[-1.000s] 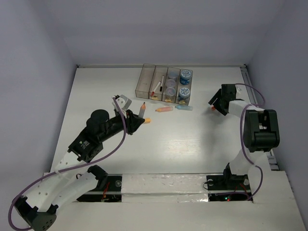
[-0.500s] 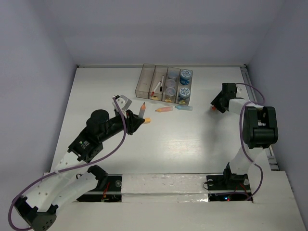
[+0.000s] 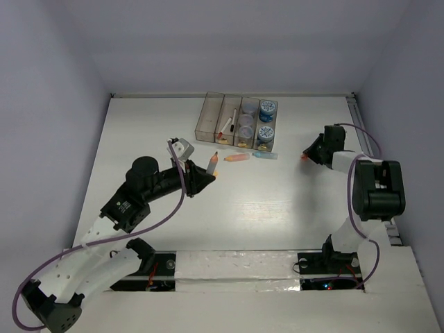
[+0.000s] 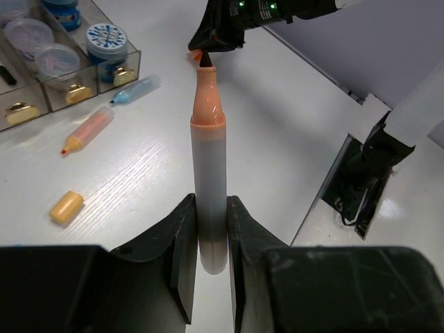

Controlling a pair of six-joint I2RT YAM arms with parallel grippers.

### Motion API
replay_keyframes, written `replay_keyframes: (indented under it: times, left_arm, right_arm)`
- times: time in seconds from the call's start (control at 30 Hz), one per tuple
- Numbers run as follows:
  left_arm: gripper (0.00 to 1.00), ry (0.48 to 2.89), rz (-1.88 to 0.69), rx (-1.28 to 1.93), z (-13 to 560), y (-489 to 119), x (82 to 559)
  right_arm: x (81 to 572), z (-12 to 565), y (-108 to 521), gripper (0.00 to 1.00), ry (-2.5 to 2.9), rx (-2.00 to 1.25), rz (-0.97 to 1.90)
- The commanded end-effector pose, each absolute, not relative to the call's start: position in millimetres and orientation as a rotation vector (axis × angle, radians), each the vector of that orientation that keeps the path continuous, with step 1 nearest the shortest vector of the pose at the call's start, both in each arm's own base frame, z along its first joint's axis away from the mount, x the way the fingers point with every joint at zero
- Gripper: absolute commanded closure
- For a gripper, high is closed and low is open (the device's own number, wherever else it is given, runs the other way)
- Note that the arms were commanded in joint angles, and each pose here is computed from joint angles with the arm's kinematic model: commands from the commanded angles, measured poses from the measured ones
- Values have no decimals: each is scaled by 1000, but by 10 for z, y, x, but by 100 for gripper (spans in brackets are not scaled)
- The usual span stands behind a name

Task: Sort the stationery into containers
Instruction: Pick up the pen cap from the center of the board, then close the pen cap on the pen.

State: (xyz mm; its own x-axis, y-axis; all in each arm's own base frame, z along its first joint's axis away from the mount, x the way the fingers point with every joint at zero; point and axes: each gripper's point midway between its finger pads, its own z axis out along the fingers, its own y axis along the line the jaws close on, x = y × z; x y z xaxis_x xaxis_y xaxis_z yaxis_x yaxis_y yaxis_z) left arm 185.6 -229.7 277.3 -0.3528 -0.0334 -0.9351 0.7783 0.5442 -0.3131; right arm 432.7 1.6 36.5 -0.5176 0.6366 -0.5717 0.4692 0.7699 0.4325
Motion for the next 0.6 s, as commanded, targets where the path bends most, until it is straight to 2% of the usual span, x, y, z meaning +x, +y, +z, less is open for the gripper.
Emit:
replay_keyframes:
  times: [0.0,0.13,0.3,0.47,0.57]
  left_arm:
    - [100,1634,-1071,669,3051,-2441,1794]
    - [100,1607,-1126,650,3216,-2500,1791]
    - [100,1502,-1272,626,3566,-2623,1720]
    - [100,1342,-1428,634,3922,-2705,1577]
    - [100,1286,-1496,624,4051,-2729,1531]
  right_arm:
    - [4461,1198,306,94,1987,598,513]
    - [4269,1902,890,94,1862,376,735]
    - [3754,2995,1894,95,1590,30,1041]
    - [3084,3957,2349,98,1221,-178,1374]
    - [2866,4166,2514,99,1134,-233,1471]
